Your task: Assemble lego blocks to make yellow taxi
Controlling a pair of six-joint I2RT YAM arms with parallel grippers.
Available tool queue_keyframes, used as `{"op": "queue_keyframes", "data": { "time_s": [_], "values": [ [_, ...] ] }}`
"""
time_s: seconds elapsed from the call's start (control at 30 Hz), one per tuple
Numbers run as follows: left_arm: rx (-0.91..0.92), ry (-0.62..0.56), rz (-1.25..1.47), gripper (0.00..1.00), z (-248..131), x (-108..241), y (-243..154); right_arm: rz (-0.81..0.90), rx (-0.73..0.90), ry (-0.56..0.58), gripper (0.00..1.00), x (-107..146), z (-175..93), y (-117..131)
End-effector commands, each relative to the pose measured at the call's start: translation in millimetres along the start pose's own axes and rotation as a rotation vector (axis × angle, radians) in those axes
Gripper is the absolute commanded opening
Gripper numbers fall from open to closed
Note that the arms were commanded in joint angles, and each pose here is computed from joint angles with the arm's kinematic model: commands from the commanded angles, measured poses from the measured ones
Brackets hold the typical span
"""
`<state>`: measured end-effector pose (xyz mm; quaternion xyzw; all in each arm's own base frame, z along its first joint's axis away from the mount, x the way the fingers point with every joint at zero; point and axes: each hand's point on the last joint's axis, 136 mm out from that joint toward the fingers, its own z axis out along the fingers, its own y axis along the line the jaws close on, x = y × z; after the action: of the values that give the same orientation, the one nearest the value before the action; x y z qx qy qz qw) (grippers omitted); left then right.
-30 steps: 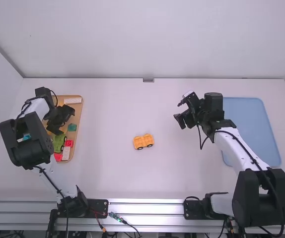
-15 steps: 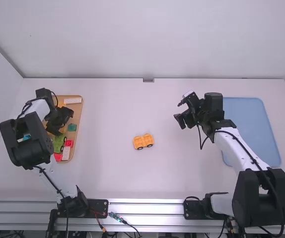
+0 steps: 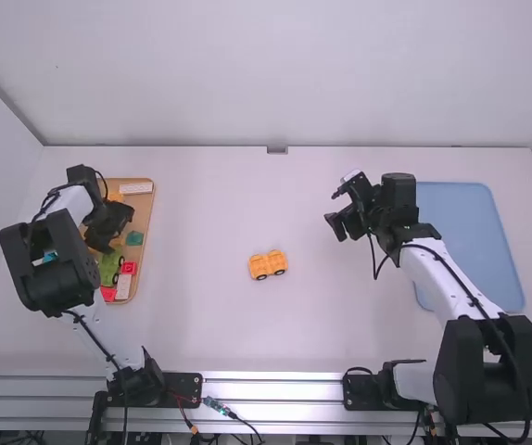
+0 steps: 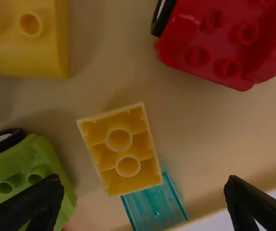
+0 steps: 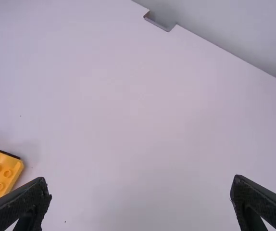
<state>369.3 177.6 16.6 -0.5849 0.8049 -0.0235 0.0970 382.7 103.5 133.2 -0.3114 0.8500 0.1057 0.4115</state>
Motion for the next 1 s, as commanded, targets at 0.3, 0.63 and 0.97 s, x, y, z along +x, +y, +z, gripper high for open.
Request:
{"op": "queue_keyframes", "data": {
  "time_s": [0.3, 0.63, 0.97],
  "values": [
    [-0.068, -0.014, -0.127, 0.84, 11, 5, 17, 0.004, -0.01, -0.002, 0.99, 1, -1, 3],
    [-0.051, -0.024, -0.146, 0.74, 19, 6, 18, 0.004, -0.012, 0.0, 0.99, 1, -1, 4],
    [-0.058, -0.031, -0.146, 0.63, 21, 6, 21, 0.004, -0.011, 0.0, 0.99, 1, -1, 4]
  ]
}}
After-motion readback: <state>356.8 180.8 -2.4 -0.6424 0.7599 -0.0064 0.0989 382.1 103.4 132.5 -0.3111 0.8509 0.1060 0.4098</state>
